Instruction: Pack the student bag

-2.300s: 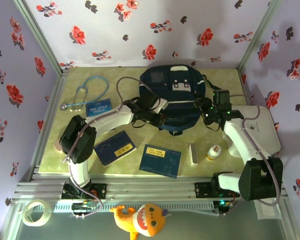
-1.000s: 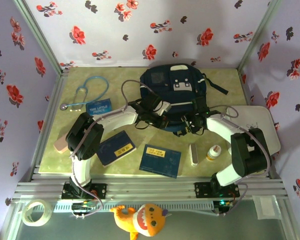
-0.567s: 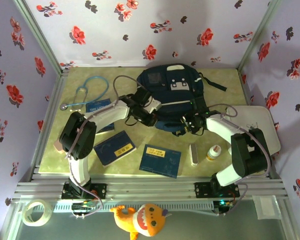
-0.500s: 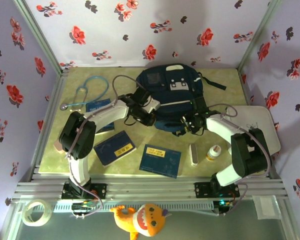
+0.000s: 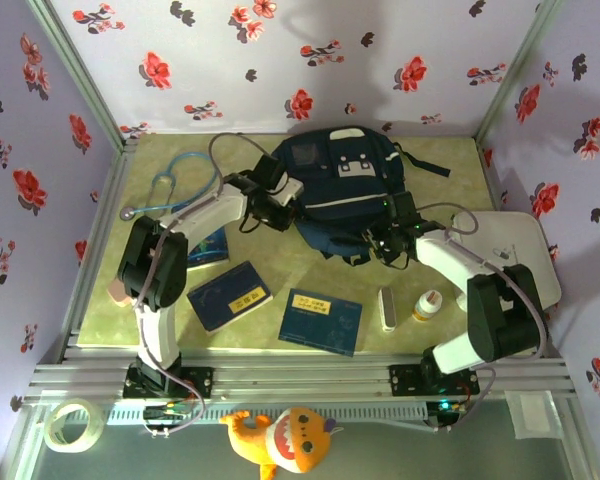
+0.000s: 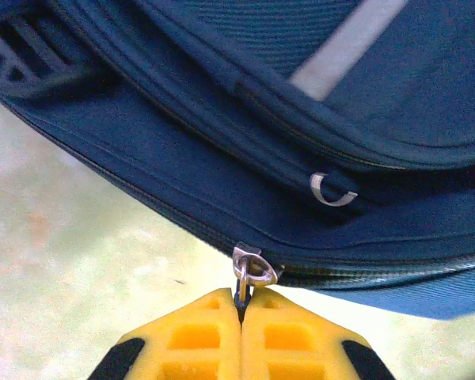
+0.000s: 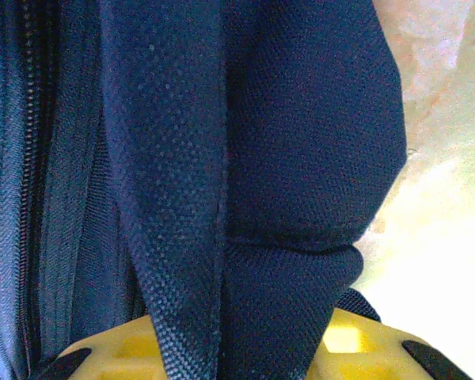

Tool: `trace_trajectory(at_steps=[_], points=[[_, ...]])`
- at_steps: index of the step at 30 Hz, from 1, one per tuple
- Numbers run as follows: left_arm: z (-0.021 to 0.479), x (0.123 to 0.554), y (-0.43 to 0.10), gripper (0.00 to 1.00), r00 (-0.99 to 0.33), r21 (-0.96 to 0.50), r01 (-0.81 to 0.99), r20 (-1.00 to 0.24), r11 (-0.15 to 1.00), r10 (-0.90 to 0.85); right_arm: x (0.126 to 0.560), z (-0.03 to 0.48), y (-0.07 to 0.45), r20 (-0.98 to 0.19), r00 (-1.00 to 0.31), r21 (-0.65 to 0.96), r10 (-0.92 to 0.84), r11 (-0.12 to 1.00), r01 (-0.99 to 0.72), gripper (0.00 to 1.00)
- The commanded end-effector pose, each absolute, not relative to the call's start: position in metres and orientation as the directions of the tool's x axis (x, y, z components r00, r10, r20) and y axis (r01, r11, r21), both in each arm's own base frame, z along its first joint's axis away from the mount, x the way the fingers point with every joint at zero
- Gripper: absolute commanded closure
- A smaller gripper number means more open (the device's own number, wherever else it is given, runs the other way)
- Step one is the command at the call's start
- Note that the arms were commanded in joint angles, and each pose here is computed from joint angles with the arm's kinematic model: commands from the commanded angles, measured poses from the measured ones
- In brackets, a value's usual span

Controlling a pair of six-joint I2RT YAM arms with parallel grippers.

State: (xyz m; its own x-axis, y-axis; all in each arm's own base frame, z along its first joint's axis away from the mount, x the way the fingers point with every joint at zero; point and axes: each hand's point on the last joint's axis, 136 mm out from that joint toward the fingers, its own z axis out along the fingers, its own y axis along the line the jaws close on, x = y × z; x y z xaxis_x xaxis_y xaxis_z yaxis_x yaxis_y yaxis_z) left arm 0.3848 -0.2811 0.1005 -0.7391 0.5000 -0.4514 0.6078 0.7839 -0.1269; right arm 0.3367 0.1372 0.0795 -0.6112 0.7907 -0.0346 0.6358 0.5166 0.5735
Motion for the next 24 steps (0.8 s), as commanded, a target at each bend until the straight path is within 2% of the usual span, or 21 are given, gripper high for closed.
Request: trace_trajectory(at_steps=[1, 6, 13, 18, 24], points=[[0.109, 0.426, -0.245, 1.0, -0.718, 0.026, 0.565, -0.476, 0.825, 0.507, 0.351, 0.102, 0.125, -0.112, -0.578, 0.617, 0.808, 0.513, 0.598, 0.7], [0.102, 0.451, -0.236, 1.0, -0.713, 0.047, 0.551, -0.492, 0.833, 0.5, 0.352, 0.112, 0.125, -0.121, -0.573, 0.634, 0.811, 0.507, 0.584, 0.69], [0.105, 0.488, -0.241, 1.0, -0.732, 0.013, 0.488, -0.539, 0.873, 0.417, 0.356, 0.106, 0.14, -0.054, -0.591, 0.666, 0.805, 0.47, 0.58, 0.68], [0.096, 0.501, -0.244, 1.0, -0.744, 0.002, 0.468, -0.539, 0.884, 0.395, 0.353, 0.108, 0.142, -0.046, -0.597, 0.672, 0.801, 0.467, 0.575, 0.68], [0.105, 0.508, -0.239, 1.0, -0.767, -0.033, 0.401, -0.558, 0.916, 0.316, 0.356, 0.098, 0.168, 0.069, -0.625, 0.723, 0.778, 0.392, 0.569, 0.64]])
